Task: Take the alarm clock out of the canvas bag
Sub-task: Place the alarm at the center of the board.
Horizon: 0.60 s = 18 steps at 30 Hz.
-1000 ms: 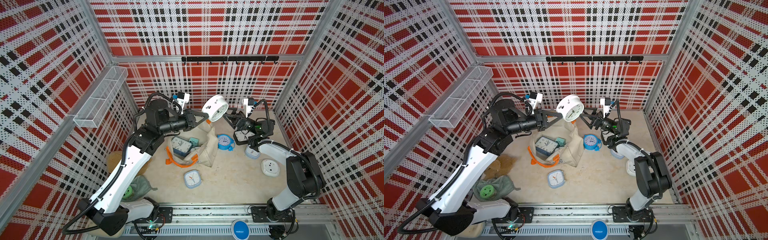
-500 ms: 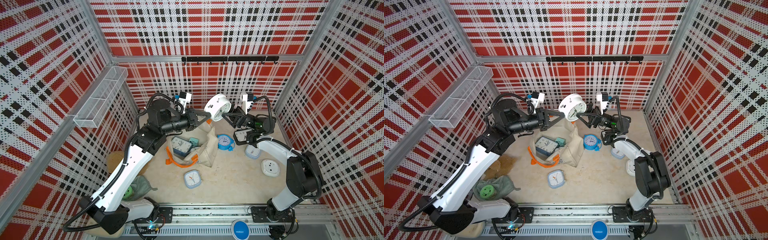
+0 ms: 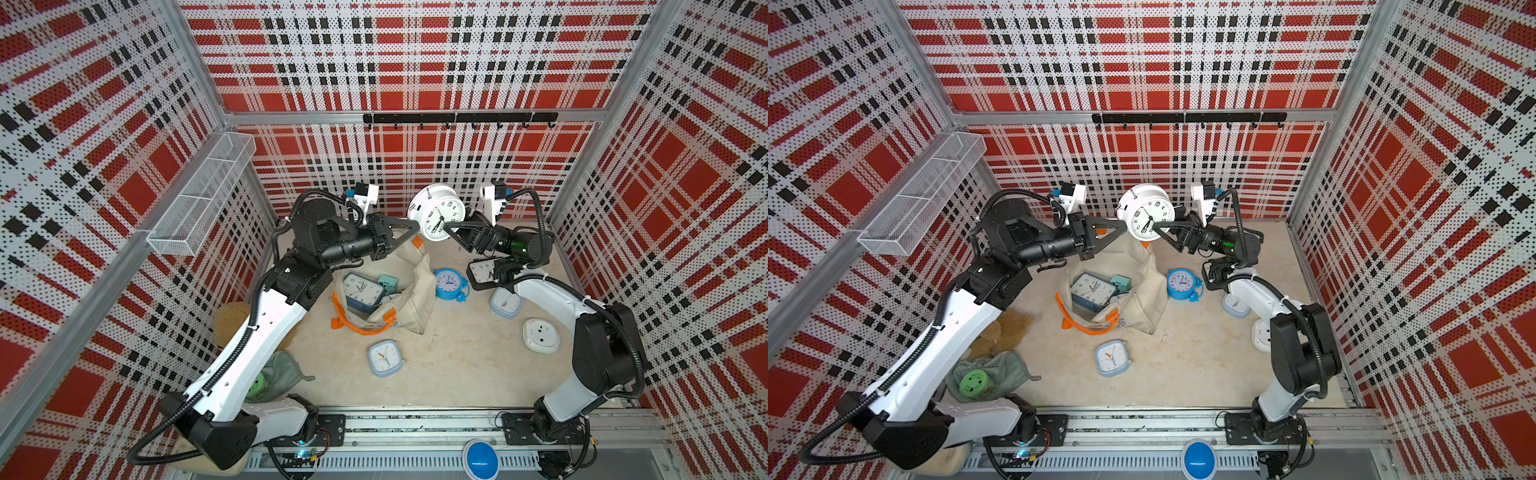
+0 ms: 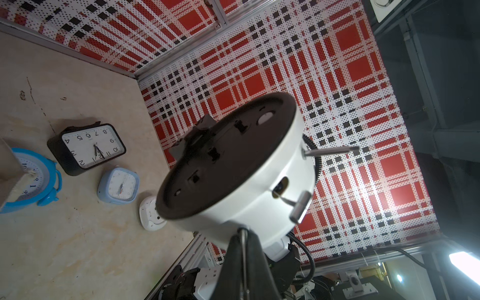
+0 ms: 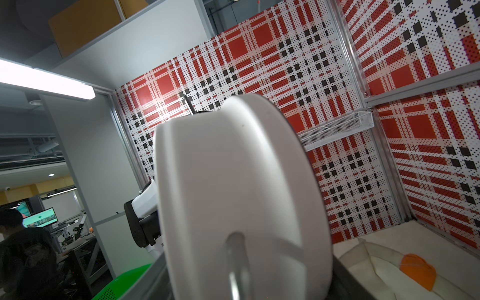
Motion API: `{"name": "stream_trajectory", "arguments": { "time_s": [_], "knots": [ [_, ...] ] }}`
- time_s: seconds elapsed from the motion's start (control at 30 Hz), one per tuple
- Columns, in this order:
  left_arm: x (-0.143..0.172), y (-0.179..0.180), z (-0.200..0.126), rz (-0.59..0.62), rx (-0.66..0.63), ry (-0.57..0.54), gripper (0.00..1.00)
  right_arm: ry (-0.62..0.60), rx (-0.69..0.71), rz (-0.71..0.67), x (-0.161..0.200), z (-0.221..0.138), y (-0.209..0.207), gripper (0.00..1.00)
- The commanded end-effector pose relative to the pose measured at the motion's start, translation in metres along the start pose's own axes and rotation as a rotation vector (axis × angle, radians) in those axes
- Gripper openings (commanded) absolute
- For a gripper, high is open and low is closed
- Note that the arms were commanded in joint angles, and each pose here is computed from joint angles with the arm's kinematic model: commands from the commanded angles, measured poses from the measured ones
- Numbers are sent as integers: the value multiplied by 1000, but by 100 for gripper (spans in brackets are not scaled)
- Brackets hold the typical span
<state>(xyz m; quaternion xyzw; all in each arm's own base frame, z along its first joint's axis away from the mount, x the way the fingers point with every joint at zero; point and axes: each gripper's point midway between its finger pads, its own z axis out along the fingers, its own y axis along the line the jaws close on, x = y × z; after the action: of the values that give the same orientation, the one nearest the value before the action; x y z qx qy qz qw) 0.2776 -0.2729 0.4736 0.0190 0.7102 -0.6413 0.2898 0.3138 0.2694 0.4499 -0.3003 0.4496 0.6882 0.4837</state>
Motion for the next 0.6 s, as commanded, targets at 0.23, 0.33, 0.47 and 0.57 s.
{"name": "stream_trajectory", "arguments": {
  "time_s": [0.23,0.33,0.47,0.57],
  "knots": [
    [-8,-19,-5,31,70,-35,0,7,-62,-31,-6,6,20,43],
    [-8,-20,-6,39,70,-40,7,6,-56,-19,-6,6,18,38],
    [-11,-21,-15,92,36,-76,50,2,-10,9,-9,6,9,31],
    [-15,-15,-25,124,-30,-105,74,8,57,25,-12,3,1,28]
  ]
}}
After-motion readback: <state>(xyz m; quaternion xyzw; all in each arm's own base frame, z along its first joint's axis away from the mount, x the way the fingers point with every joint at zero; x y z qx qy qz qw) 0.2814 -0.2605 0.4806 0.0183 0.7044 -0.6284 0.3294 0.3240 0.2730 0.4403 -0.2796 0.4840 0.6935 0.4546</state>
